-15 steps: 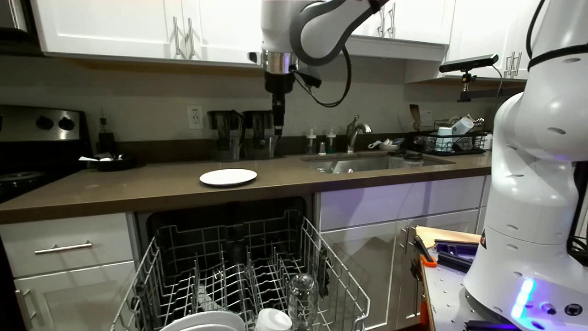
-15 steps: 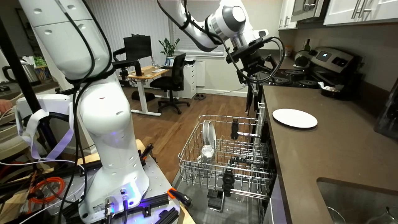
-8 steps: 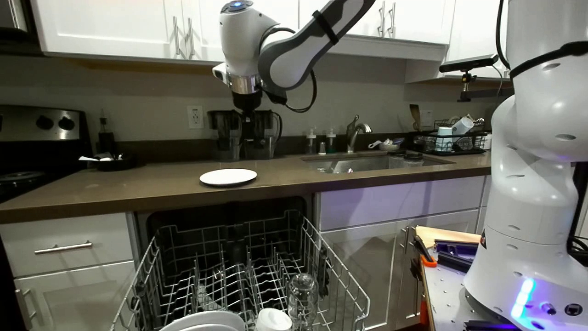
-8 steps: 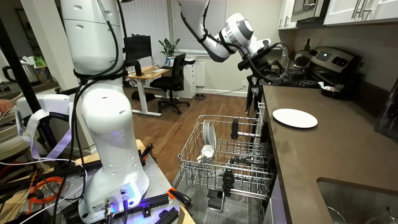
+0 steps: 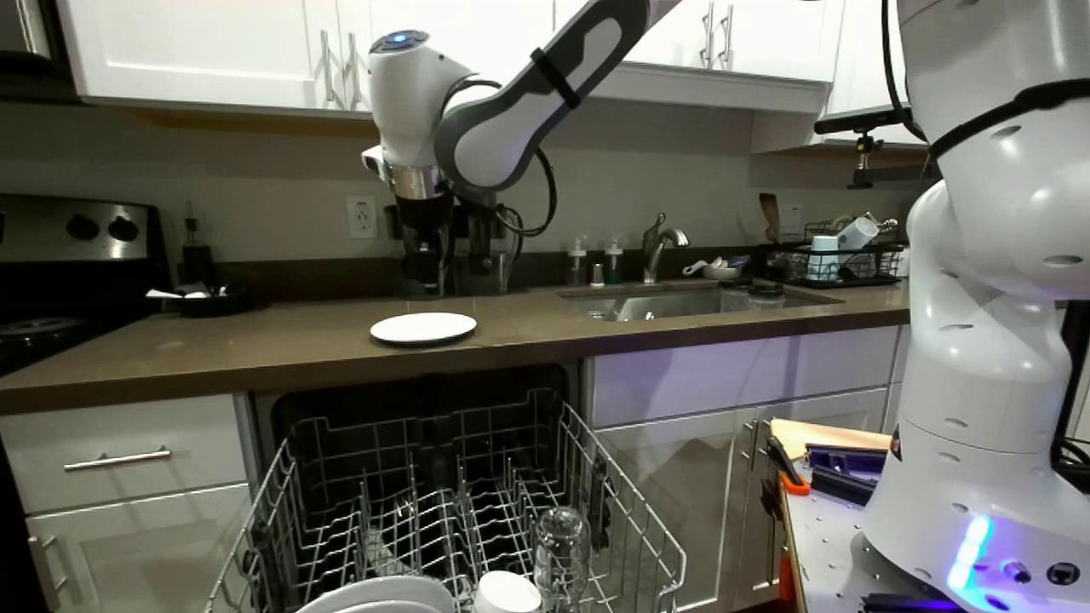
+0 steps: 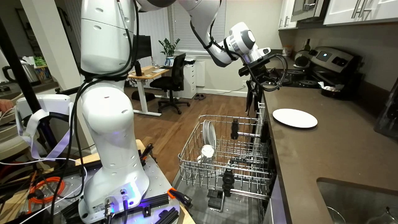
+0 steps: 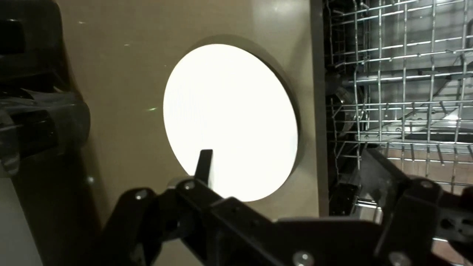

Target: Get the plate on the counter and put on the plate dryer

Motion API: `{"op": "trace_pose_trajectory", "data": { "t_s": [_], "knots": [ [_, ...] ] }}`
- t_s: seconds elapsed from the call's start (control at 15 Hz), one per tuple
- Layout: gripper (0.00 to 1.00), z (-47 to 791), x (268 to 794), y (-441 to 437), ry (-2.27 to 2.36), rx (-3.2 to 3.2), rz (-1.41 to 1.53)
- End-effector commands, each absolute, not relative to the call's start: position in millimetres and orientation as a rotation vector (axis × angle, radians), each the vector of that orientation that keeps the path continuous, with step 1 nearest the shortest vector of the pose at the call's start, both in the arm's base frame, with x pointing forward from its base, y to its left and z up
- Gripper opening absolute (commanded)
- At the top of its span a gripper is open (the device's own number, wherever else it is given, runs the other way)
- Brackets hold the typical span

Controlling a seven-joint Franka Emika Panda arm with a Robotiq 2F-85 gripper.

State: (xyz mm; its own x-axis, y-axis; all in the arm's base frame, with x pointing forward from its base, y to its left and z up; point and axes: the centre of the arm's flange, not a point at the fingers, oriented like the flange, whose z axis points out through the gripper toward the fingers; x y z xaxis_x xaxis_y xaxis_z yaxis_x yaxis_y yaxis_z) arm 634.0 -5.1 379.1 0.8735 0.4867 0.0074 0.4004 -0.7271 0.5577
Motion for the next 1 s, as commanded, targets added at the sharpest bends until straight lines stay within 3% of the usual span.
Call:
{"op": "trace_pose_trajectory", "data": {
  "t_s": [0.0, 0.27, 0.93],
  "knots": [
    [1.0, 378.5, 633.8, -3.4, 0.647, 2.484, 0.204],
    [1.0, 376.3, 632.7, -5.4, 0.619, 2.48, 0.218],
    [1.0, 273.2, 674.2, 4.4, 0.468, 2.445, 0.398]
  ]
}}
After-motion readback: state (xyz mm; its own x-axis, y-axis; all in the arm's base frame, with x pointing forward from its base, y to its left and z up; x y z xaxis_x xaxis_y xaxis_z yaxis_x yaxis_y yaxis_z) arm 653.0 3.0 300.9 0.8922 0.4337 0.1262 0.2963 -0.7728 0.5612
